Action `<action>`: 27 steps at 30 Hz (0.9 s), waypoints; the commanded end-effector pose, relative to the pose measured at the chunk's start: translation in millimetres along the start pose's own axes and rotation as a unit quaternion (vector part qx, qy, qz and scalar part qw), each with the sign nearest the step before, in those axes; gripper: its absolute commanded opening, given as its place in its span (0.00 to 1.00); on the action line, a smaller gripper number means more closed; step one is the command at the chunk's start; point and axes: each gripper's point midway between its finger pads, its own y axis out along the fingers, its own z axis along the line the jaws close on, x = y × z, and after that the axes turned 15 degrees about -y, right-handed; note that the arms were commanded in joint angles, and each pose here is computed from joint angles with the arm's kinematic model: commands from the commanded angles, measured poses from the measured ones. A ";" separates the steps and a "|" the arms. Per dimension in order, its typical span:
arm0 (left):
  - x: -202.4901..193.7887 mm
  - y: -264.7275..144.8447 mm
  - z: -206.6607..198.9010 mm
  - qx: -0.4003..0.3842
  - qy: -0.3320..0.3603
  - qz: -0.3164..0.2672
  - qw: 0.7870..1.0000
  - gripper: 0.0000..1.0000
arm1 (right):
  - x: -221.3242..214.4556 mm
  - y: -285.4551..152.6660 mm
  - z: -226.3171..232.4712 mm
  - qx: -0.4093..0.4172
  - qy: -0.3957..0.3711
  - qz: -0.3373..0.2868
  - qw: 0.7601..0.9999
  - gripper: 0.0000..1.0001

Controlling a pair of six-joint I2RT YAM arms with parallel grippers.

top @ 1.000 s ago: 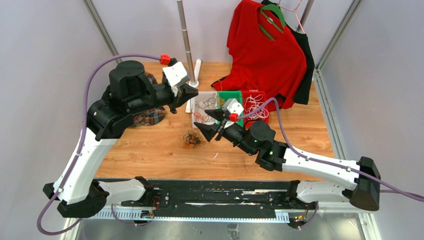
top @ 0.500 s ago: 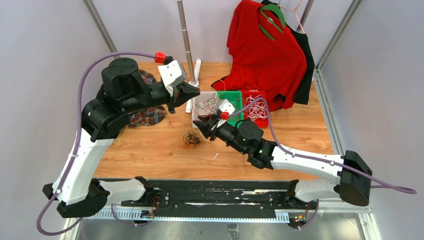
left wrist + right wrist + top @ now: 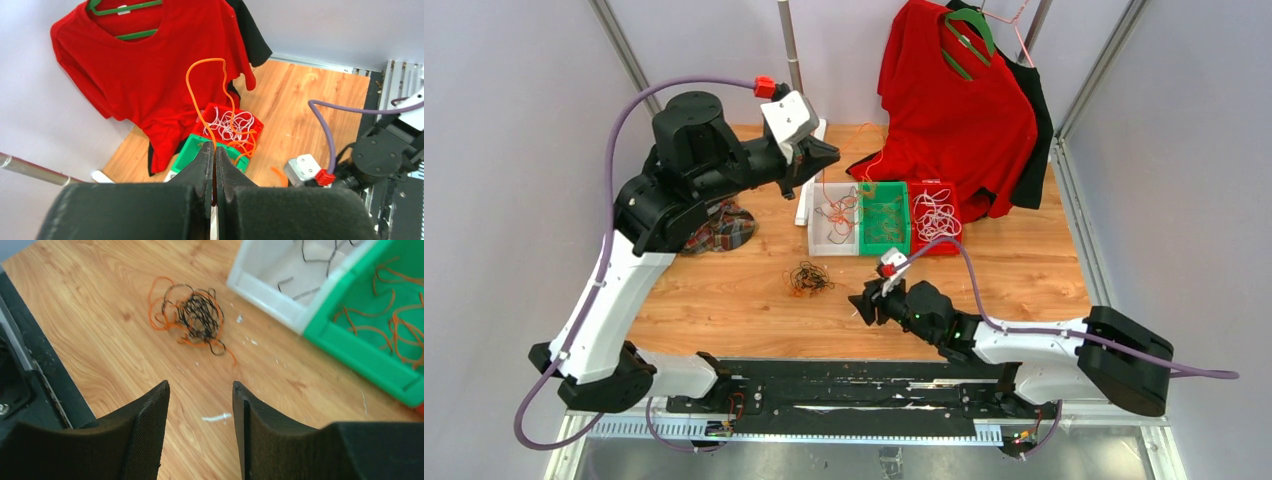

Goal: Untangle the cables
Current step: Untie the cable, then place the cable in the bin.

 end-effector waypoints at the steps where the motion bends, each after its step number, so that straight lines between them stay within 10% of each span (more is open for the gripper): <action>1: 14.2 16.6 8.7 0.007 0.009 -0.024 1.000 0.00 | 5.3 -17.5 -30.5 -0.069 0.037 -0.025 0.997 0.52; 13: -59.2 93.3 52.1 0.035 -0.003 0.031 0.999 0.00 | 29.5 -103.8 -147.8 -0.364 0.035 -0.007 0.931 0.54; 27: -173.1 188.2 131.5 0.117 0.004 0.108 0.987 0.00 | 30.9 -138.1 -186.2 -0.444 0.026 0.013 0.896 0.50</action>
